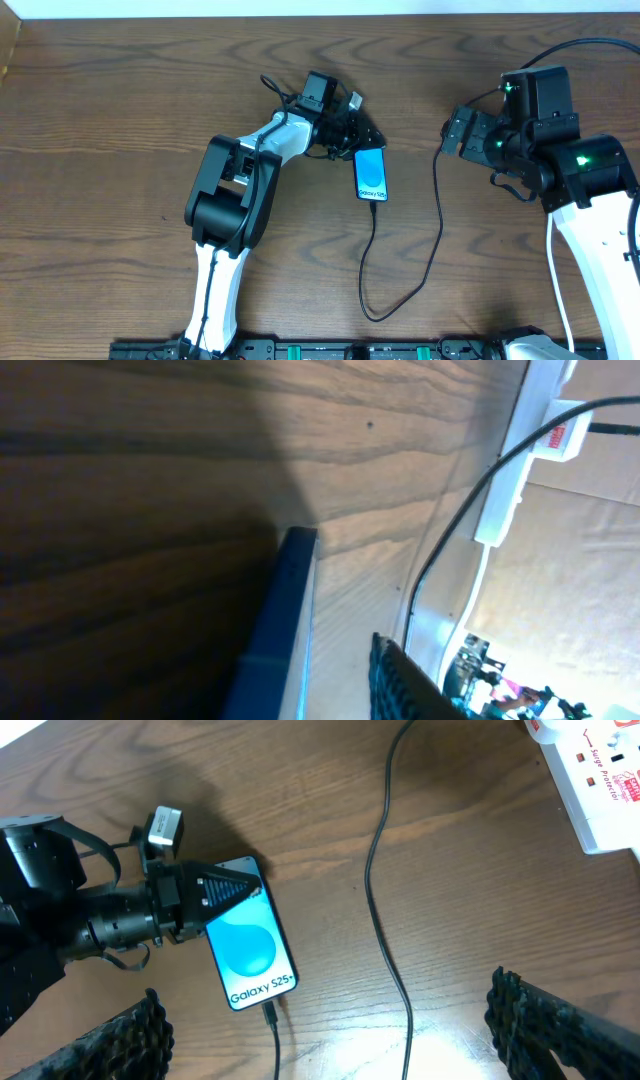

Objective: Plug charger to phone and switch on socket
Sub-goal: 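Lower the plugged phone with the left gripper onto the table center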

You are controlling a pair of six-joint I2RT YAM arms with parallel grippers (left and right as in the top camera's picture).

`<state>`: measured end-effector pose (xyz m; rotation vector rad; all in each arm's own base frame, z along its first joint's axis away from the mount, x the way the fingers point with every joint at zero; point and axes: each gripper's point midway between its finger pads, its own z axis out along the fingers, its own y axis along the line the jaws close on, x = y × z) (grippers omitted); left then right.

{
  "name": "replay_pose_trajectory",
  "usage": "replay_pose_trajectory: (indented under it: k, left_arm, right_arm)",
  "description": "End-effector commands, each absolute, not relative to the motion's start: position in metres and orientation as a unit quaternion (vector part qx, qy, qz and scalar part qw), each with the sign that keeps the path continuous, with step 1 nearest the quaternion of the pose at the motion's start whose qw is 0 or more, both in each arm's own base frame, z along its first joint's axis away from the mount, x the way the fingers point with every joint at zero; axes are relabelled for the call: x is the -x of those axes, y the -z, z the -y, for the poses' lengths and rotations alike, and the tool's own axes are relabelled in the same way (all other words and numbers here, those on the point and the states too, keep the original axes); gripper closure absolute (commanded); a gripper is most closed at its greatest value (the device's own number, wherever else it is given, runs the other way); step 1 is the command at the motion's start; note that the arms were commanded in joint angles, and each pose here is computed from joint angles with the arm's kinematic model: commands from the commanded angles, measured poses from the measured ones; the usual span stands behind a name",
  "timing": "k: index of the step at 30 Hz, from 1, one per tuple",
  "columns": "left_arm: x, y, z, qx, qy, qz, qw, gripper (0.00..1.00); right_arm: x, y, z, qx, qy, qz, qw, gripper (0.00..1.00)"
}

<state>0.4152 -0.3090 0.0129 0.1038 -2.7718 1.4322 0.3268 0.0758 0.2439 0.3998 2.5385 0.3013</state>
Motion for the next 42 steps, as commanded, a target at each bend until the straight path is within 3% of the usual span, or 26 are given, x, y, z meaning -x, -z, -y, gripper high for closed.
replay_pose_trajectory:
  k: [1, 3, 5, 9, 18, 42]
  left_arm:
    - [-0.411, 0.017, 0.300, -0.053, -0.420, 0.906, 0.018, 0.56]
    - [-0.411, 0.023, 0.295, -0.062, -0.402, 0.913, 0.018, 0.41]
    - [-0.408, 0.032, 0.286, -0.076, -0.372, 0.925, 0.021, 0.33]
    - [-0.401, 0.049, 0.266, -0.102, -0.309, 0.945, 0.029, 0.27]
    - [-0.384, 0.072, 0.225, -0.133, -0.186, 0.973, 0.040, 0.21]
    - [-0.373, 0.081, 0.192, -0.122, -0.095, 0.987, 0.039, 0.19]
  right_arm:
    - [-0.324, -0.243, -0.076, -0.140, -0.108, -0.945, 0.274, 0.01]
    - [-0.324, -0.243, -0.076, -0.140, -0.108, -0.946, 0.272, 0.01]
    - [-0.323, -0.243, -0.076, -0.140, -0.107, -0.946, 0.272, 0.01]
    - [-0.323, -0.243, -0.076, -0.140, -0.108, -0.946, 0.272, 0.01]
    - [-0.323, -0.243, -0.076, -0.140, -0.108, -0.946, 0.272, 0.01]
    - [-0.321, -0.242, -0.079, -0.138, -0.114, -0.948, 0.264, 0.01]
